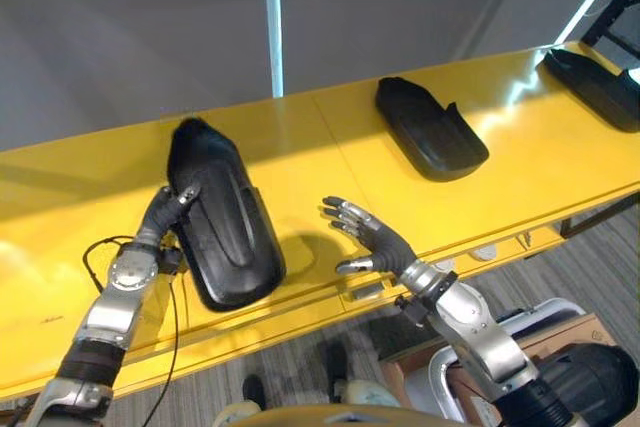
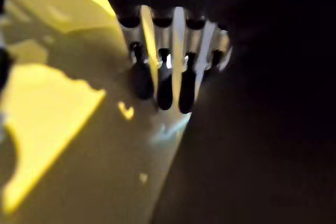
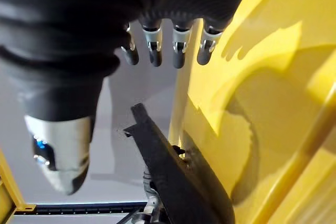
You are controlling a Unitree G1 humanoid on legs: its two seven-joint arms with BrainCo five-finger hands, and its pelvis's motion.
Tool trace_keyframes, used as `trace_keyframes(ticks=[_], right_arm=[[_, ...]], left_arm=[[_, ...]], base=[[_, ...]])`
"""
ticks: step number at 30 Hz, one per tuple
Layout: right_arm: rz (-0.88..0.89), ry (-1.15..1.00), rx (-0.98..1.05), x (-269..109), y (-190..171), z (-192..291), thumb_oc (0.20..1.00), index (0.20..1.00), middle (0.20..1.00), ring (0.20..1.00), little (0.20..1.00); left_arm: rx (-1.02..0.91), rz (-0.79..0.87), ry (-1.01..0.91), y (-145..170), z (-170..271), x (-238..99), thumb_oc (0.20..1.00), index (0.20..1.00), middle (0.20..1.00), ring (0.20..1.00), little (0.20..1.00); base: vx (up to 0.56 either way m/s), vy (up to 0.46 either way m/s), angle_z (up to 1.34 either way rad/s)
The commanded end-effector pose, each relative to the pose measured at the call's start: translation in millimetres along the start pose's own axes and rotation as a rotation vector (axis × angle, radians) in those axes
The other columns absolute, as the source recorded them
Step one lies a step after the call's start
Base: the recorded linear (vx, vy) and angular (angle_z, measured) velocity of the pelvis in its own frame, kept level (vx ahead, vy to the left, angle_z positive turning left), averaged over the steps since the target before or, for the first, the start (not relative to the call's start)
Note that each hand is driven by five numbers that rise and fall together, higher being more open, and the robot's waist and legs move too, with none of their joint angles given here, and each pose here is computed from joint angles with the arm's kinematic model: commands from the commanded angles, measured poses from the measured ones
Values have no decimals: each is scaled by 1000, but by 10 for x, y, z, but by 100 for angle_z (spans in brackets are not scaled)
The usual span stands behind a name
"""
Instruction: Move parts from the plastic box to the shelf.
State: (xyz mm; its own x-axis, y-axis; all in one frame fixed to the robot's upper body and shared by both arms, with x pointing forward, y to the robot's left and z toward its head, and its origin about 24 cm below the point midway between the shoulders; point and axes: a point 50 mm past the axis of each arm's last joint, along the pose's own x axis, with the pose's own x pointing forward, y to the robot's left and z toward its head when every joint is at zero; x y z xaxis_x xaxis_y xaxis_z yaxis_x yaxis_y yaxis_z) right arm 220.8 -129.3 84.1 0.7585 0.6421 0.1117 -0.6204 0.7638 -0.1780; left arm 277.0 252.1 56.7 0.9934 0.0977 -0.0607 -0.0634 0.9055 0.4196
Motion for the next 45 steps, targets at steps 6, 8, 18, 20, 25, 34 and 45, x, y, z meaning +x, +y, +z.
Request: trace_keyframes(ticks=[6,8,18,20,25,34,45], right_arm=[[1,-61,-99,92,36,83,1000,1000,1000,1000,1000],[-3,-43,-103,82,40,46,1000,1000,1000,1000,1000],[-15,-6,-167,115,4,-9,1000,1000,1000,1000,1000],[-13,-11,-215,147,-28,12,1000,1000,1000,1000,1000],[-30,-30,-231,171,-65,32,1000,1000,1000,1000,1000],[-108,-107,-223,149,-142,130,1000,1000,1000,1000,1000],[-291,-135,-306,49,-439,221,1000,1000,1000,1000,1000]], left_arm=[[14,131,-114,92,383,390,1000,1000,1000,1000,1000],[2,142,-119,93,434,452,1000,1000,1000,1000,1000],[-106,202,-194,16,653,500,1000,1000,1000,1000,1000],[-85,234,-225,51,607,352,1000,1000,1000,1000,1000],[-15,330,-211,188,322,-117,1000,1000,1000,1000,1000],[-188,136,-440,63,530,-768,200,200,200,200,200],[-574,-671,-307,-330,477,-1033,200,200,200,200,200]], base=[[-6,-1,0],[0,0,0],[4,-4,-3],[-6,0,2],[-4,3,5],[-12,19,37],[15,19,17]])
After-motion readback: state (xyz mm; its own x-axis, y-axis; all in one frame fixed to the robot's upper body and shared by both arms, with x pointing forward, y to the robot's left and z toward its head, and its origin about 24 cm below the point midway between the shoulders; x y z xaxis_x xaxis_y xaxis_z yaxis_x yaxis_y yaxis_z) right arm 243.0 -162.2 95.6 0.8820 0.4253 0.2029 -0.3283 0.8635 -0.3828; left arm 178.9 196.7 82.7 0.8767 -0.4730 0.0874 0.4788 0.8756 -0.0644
